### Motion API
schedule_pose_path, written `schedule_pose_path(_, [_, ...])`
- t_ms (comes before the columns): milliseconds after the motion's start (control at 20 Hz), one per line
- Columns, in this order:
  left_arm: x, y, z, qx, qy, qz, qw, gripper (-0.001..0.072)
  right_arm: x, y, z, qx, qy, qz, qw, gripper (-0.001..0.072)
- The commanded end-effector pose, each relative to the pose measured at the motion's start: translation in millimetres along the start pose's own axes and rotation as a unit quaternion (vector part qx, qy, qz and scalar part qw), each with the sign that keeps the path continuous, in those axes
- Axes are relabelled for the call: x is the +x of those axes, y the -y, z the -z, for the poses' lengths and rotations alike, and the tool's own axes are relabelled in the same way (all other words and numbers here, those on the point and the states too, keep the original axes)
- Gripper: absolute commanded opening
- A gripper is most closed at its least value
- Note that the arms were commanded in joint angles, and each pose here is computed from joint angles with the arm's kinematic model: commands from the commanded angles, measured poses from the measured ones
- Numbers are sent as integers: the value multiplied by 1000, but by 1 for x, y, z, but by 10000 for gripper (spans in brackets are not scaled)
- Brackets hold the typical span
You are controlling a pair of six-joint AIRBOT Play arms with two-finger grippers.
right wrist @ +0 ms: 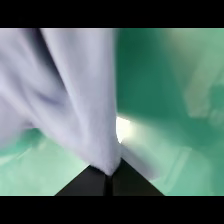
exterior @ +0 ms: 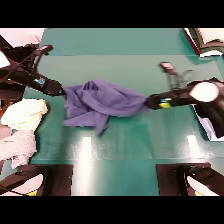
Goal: Fold the shirts.
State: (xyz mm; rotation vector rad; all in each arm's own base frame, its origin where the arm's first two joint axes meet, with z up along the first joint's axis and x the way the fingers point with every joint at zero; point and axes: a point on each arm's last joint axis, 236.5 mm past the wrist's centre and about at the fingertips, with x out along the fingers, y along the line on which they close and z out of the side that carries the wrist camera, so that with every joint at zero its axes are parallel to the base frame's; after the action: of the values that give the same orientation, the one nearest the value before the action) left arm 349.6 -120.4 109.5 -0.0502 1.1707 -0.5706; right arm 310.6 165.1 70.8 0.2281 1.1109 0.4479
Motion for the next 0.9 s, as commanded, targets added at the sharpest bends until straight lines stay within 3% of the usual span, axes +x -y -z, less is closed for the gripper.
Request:
schedule_pose_path(0, [-18, -2, -3, -2, 22, -7, 1000, 26, -66, 56, 10, 54, 55, 68, 995, 12])
schedule_pose_path(250, [-18, 0, -5, -3, 27, -3, 1000, 26, -106, 103, 5, 115, 110, 116, 980, 12])
schedule_pose_path(450, [-18, 5, -15, -6, 48, 8, 999, 26, -90, 127, -2, 135, 97, 122, 978, 13])
schedule_pose_path(850, [-11, -4, -25, -9, 61, 0, 998, 27, -72, 134, -96, 97, 170, 119, 973, 15])
